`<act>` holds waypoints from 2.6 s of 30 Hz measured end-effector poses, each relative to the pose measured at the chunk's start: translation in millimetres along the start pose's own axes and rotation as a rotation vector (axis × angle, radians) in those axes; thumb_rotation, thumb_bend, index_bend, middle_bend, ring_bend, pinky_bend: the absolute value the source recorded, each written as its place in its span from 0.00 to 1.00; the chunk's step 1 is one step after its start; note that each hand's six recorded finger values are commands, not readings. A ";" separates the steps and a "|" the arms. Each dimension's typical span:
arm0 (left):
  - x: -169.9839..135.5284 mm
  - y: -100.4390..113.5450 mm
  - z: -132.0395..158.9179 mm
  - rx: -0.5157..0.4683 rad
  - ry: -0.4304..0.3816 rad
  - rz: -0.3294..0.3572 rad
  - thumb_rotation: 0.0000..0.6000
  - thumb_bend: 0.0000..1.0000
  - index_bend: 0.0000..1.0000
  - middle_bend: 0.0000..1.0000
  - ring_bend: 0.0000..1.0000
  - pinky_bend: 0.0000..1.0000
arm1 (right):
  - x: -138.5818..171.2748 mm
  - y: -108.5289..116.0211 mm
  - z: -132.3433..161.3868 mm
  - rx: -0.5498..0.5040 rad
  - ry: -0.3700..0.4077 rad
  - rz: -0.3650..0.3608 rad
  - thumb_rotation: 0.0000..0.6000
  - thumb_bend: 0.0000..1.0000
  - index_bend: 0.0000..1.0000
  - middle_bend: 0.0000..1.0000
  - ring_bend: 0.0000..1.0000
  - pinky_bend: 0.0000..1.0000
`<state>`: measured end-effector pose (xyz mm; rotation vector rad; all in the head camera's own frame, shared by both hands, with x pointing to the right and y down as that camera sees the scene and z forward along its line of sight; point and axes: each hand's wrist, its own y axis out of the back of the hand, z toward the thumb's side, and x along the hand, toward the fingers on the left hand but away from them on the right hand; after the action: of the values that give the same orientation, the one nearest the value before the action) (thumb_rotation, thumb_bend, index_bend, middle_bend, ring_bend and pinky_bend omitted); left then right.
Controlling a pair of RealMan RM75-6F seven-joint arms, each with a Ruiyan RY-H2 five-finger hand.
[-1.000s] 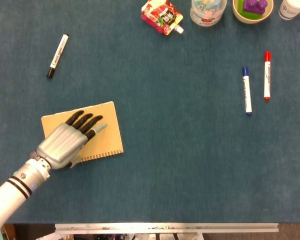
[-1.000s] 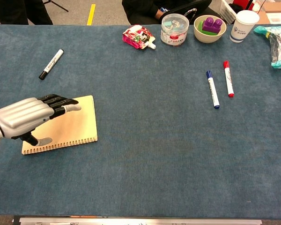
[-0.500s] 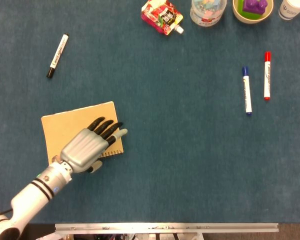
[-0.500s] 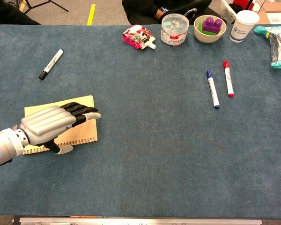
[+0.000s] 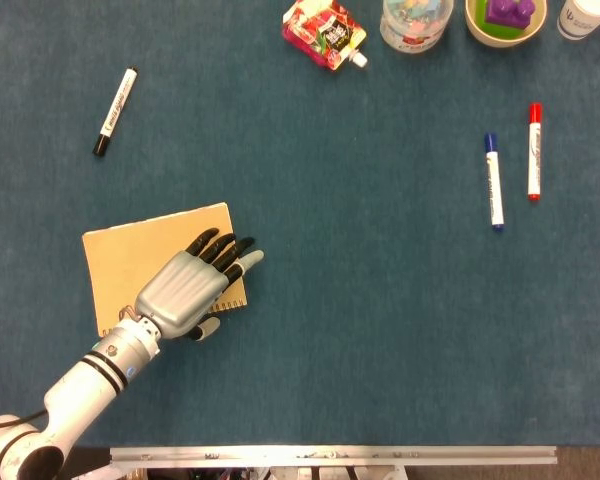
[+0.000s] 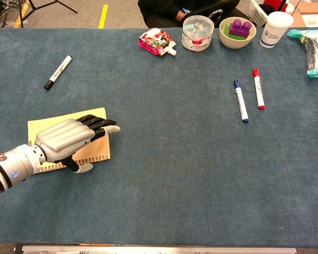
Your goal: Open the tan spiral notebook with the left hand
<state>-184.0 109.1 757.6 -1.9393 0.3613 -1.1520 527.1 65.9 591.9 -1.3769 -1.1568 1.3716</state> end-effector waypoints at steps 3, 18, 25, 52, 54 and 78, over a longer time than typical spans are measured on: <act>1.6 -2.2 0.9 0.007 0.004 -0.003 0.85 0.25 0.00 0.00 0.00 0.00 | 0.1 -0.1 -0.8 -0.001 -0.002 0.000 1.00 0.22 0.24 0.25 0.15 0.27; 18.0 3.3 -9.9 0.084 0.050 0.028 0.84 0.25 0.00 0.00 0.00 0.00 | 3.2 2.4 -6.6 -0.010 -0.013 -0.010 1.00 0.22 0.24 0.25 0.15 0.27; 28.9 11.4 -22.0 0.116 0.087 0.035 0.84 0.25 0.00 0.00 0.00 0.00 | 6.4 3.6 -9.6 -0.013 -0.021 -0.016 1.00 0.22 0.24 0.25 0.15 0.27; -7.9 80.7 -80.1 0.048 0.248 0.066 0.00 0.23 0.00 0.01 0.03 0.00 | 8.2 -1.0 -7.9 -0.037 -0.007 -0.011 1.00 0.22 0.24 0.25 0.15 0.27; -20.1 83.2 -94.3 0.013 0.286 0.063 0.00 0.22 0.05 0.06 0.04 0.00 | 7.3 -2.6 -6.2 -0.038 -0.002 -0.007 1.00 0.22 0.24 0.25 0.15 0.27; -89.1 23.5 -178.8 -0.080 0.551 -0.141 0.00 0.20 0.19 0.23 0.05 0.00 | 3.7 -2.3 5.9 -0.026 0.028 0.004 1.00 0.22 0.24 0.25 0.15 0.27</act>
<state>-376.2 57.3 728.8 -1.7067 0.5722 -1.7891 520.9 69.8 593.1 -1.4128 -1.1580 1.3405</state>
